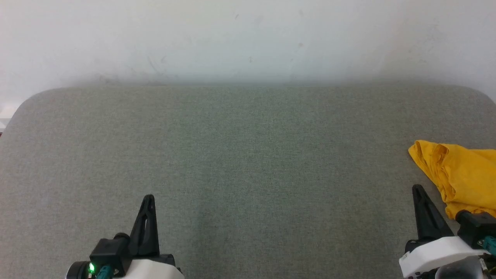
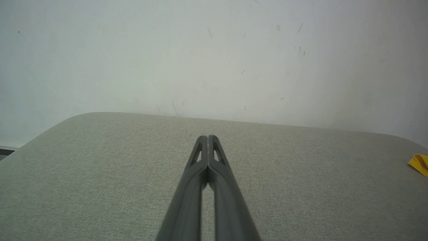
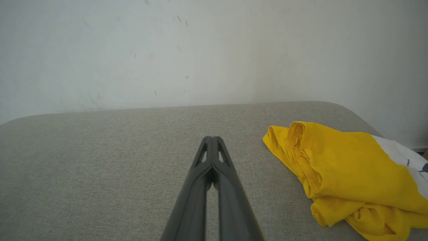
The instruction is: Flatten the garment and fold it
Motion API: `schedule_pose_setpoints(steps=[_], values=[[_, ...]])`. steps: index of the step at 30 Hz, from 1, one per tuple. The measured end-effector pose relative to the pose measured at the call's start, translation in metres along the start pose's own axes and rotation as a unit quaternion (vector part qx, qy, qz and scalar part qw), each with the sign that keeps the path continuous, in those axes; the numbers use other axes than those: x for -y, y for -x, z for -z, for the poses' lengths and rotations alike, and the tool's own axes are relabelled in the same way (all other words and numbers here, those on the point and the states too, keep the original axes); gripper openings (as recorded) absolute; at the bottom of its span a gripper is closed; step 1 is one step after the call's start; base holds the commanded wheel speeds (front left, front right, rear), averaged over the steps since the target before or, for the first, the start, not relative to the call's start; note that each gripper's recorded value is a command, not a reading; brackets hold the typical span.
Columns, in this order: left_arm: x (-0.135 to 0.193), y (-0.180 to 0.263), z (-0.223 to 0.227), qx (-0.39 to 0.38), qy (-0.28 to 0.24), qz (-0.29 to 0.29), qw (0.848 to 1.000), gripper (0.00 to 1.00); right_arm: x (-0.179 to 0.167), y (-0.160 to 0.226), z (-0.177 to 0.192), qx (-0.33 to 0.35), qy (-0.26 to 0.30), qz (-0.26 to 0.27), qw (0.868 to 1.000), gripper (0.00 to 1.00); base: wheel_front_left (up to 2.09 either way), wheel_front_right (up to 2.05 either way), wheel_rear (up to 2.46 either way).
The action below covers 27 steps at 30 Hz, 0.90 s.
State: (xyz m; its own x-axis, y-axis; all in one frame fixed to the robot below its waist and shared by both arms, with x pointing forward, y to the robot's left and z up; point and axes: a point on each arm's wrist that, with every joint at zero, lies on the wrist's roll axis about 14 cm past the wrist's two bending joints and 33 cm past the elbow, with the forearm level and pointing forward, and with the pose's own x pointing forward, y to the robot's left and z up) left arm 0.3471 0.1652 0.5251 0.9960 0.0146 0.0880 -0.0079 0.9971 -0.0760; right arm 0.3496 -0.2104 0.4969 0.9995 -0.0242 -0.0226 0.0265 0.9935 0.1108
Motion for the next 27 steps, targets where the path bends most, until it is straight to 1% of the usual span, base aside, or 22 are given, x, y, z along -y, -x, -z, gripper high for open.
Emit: schedule_pose_setpoints(steps=[27], values=[[-0.003, -0.005, 0.002, -0.014, -0.019, 0.004, 1.000, 0.00, -0.014, -0.005, -0.004, -0.002, 0.020, -0.023, 1.000, 0.00, 0.00, 0.00, 0.00]])
